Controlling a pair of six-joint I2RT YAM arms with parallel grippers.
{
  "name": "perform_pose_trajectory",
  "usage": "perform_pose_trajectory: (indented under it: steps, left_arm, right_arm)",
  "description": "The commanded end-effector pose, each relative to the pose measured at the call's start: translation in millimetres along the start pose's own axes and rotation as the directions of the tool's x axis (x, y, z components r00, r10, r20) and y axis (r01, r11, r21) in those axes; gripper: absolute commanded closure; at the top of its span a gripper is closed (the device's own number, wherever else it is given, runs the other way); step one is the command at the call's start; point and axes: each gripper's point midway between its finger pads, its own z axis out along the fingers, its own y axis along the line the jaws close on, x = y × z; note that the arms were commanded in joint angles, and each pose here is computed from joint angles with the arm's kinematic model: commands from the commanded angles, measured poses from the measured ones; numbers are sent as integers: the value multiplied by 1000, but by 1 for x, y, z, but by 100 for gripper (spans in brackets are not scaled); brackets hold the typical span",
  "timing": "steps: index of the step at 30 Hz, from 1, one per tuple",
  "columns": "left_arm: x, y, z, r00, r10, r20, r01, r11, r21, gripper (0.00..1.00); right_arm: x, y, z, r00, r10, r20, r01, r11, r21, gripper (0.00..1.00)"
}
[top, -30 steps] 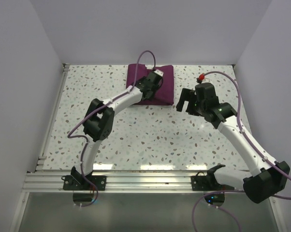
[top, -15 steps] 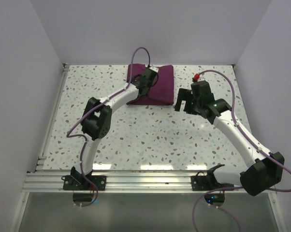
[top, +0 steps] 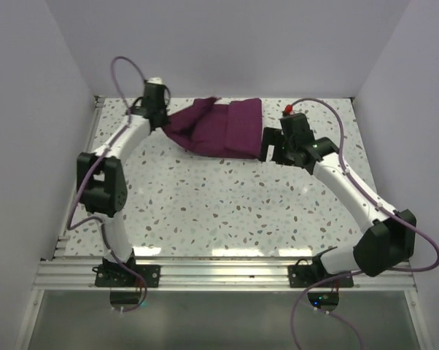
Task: Open and lay out the surgical kit
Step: Open the surgical kit at the center of the board.
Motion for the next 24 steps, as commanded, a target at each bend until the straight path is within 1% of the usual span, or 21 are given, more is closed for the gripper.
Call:
perform_pose_trajectory:
  steps: [1,2,3,4,6,7,8,9,10,11,12,13,14,15,16,17,19,20,21,23,24]
  left_arm:
    - [-28,113,-33,949,-286,131,304,942,-146,99]
    - [-4,125,-29,949,-304,83,314,933,-173,89]
    - [7,143,-31,942,-330,64,336,921,-198,34]
    - [19,145,-30,940,-338,31,338,921,-194,3]
    - [52,150,-27,941,-336,-42,318,919,-231,1]
    - [60,150,-27,942,-329,-61,306,923,-235,1]
    - [77,146,-25,939,-327,-103,299,928,-223,0]
    - [81,144,-26,939,-326,-111,298,931,-213,0]
    - [86,142,-27,937,-327,-121,299,933,-200,1]
    - [97,137,-27,933,-327,-149,300,937,-179,1]
    - [98,135,-28,934,-325,-146,301,939,-166,1]
    - [100,136,-29,936,-317,-151,292,942,-166,1]
    - [104,137,-29,937,-313,-156,286,942,-175,1]
    - [103,139,-29,940,-308,-148,280,942,-182,1]
    - [104,141,-27,944,-297,-148,268,945,-188,1]
    - [104,142,-23,944,-293,-151,262,945,-194,0]
    - [105,141,-18,942,-294,-161,262,946,-191,1]
    - [97,139,-15,941,-301,-153,272,945,-183,1]
    - [101,137,-10,936,-306,-175,274,944,-181,1]
    - [96,129,-8,930,-322,-180,298,943,-149,1]
    - [94,127,-8,927,-331,-178,310,941,-137,1]
  right_arm:
    - [-27,13,6,999,-39,33,39,999,-9,1]
    - [-40,18,7,998,-47,52,47,999,-10,2]
    - [-39,18,20,998,-56,20,56,998,9,2]
    - [-41,20,28,998,-67,9,67,998,18,2]
    - [-59,32,32,998,-68,17,68,998,8,2]
    - [-52,34,54,996,-79,-34,80,997,18,2]
    - [-53,40,61,995,-83,-52,84,996,6,2]
    - [-63,49,63,995,-85,-51,85,996,-7,3]
    - [-53,51,83,989,-106,-104,107,994,-2,4]
    - [-49,64,90,983,-130,-130,128,991,-29,4]
    - [-61,77,87,983,-145,-112,141,989,-49,4]
    - [-62,85,91,977,-179,-113,173,983,-59,4]
    - [-48,100,104,965,-222,-141,213,974,-73,4]
    - [-61,120,98,966,-238,-96,228,968,-105,4]
    - [-59,131,101,963,-253,-97,240,963,-125,4]
    - [-59,151,104,961,-264,-79,250,955,-157,4]
    - [-56,172,109,961,-266,-75,247,949,-194,4]
    - [-64,195,100,961,-275,-30,260,936,-235,4]
    - [-54,202,115,956,-288,-50,269,934,-235,4]
    - [-57,227,114,957,-290,-9,277,922,-270,4]
    - [-50,232,126,957,-290,-20,274,923,-270,4]
